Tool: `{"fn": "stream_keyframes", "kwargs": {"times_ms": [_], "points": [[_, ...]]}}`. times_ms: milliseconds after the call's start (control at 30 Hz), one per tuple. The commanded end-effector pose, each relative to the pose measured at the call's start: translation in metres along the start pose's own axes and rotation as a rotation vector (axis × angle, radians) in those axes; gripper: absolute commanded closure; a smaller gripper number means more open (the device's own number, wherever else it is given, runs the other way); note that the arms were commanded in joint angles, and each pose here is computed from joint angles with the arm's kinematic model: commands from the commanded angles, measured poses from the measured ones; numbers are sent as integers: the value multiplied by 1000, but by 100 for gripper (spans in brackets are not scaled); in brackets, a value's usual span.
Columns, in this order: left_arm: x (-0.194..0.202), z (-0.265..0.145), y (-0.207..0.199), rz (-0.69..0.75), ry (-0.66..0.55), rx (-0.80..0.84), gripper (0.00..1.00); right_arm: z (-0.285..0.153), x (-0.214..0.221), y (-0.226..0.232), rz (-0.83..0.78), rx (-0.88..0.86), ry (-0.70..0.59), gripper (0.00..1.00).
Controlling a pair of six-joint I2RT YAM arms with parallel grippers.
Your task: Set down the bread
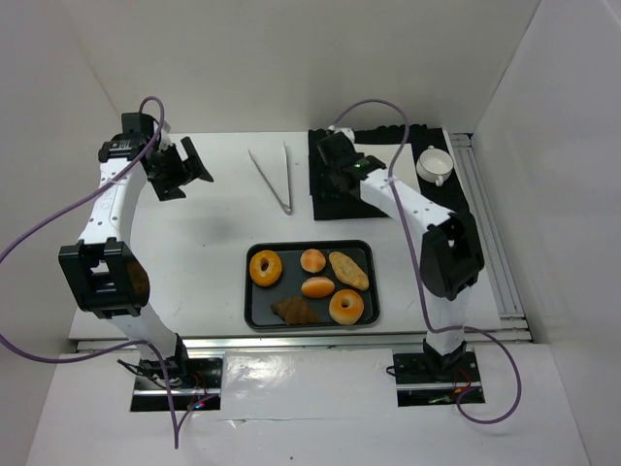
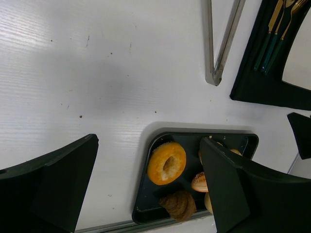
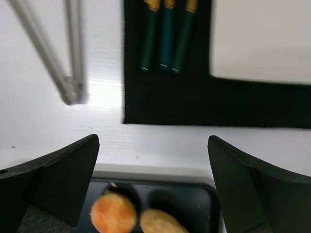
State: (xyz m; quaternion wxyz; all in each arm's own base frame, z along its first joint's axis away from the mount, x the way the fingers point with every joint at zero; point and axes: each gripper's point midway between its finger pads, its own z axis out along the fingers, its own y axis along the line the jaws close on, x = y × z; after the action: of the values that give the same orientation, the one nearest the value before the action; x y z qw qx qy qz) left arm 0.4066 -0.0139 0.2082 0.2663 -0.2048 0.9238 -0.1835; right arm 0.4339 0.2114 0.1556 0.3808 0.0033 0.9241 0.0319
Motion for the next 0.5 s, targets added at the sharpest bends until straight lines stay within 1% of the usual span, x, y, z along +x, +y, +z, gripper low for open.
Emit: {"fn": "stream_keyframes", "kwargs": {"times_ms": [0,33,167,200,233,300,333,367,467], "points": [[-13,-6,-3,24,-35,13,1,16,-29,45,-84,-95,-88,0],[-12,-6,-5,24,-31,22,1,15,-41,59,-99,-128,-120,0],[-12,-6,-5,24,-31,22,1,35,-48,106,-221,-261,-147,0],[-9,-5,-5,22,-19,29,1,49,-39,116,-247,-272,-132,0],[-9,-5,-5,22,-19,29,1,51,-49,122,-252,-280,-157,0],[-9,-5,-5,22,-19,29,1,58,-46,139,-261,-324,-155,0],[-6,-3,-3,19,-11,25,1,73,-37,141,-267,-317,-134,0],[-6,-3,-3,19,-11,25,1,75,-42,148,-263,-340,-148,0],[-4,-1,1,25,-7,11,1,90,-32,162,-274,-380,-167,0]]}}
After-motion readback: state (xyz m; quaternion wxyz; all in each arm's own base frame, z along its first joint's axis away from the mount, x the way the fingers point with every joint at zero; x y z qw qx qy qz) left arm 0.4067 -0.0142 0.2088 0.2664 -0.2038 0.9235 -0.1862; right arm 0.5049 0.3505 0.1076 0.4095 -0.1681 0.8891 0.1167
